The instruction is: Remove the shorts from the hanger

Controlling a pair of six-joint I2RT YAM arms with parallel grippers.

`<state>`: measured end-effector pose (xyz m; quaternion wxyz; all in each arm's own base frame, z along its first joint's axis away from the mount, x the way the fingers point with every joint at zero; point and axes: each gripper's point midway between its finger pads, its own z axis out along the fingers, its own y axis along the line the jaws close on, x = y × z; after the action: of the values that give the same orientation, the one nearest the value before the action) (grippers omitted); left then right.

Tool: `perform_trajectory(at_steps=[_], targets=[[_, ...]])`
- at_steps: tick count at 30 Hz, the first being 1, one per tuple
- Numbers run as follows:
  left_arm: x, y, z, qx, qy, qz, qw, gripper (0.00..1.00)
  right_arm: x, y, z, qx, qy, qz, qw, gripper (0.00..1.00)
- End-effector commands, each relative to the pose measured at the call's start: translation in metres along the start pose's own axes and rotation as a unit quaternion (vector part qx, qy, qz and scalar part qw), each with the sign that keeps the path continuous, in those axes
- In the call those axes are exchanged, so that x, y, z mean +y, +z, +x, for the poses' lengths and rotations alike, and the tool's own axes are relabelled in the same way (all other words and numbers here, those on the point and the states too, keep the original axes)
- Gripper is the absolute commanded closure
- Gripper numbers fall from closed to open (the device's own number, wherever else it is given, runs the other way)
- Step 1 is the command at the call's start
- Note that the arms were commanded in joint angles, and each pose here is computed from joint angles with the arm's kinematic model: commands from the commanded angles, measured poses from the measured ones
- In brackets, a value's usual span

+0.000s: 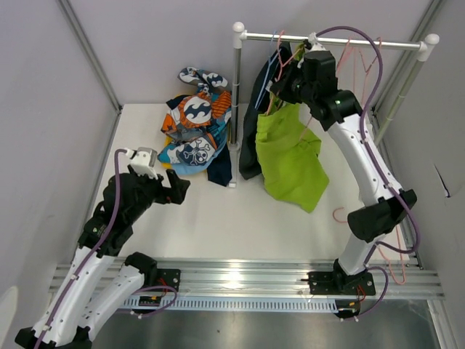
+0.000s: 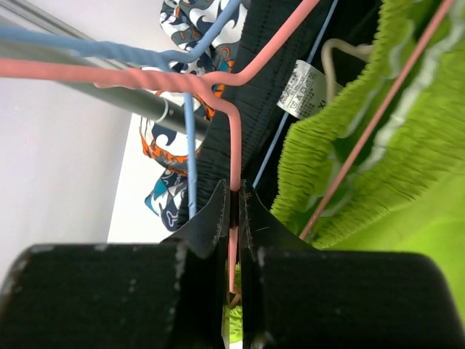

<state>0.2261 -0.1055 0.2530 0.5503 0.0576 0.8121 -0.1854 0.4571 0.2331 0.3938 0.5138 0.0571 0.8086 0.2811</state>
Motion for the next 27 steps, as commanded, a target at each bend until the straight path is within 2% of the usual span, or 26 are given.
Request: perform_trajectory(at_steps=[1,8,11,12,13,18,24,27], targets=[[-0.031,0.002,-0.017,-0.015,0.009,0.073,0.997,0.01,0.028,-0.078,-0.064,-0.103,-0.026,-0.025,0.994,1.00],[-0.119,0.000,-0.062,-0.063,0.037,0.220,0.973,0.01,0.038,-0.138,-0.086,-0.143,-0.021,-0.040,0.989,1.00],[-0.166,0.004,-0.067,-0.067,0.053,0.292,0.953,0.01,0.044,-0.152,-0.082,-0.138,-0.006,-0.060,0.989,1.00],[-0.182,0.002,-0.065,-0.062,0.058,0.325,0.942,0.01,0.047,-0.155,-0.079,-0.135,-0.002,-0.069,0.988,1.00],[-0.203,-0.004,-0.073,-0.082,0.061,0.358,0.928,0.01,0.047,-0.160,-0.075,-0.135,0.008,-0.075,0.988,1.00],[-0.270,0.003,-0.075,-0.088,0.082,0.424,0.898,0.01,0.050,-0.178,-0.065,-0.140,0.027,-0.095,0.985,1.00],[-0.322,0.001,-0.061,-0.075,0.096,0.477,0.871,0.01,0.054,-0.188,-0.062,-0.138,0.033,-0.106,0.984,1.00],[-0.332,0.008,-0.052,-0.067,0.097,0.476,0.872,0.01,0.055,-0.194,-0.064,-0.143,0.036,-0.110,0.983,1.00]])
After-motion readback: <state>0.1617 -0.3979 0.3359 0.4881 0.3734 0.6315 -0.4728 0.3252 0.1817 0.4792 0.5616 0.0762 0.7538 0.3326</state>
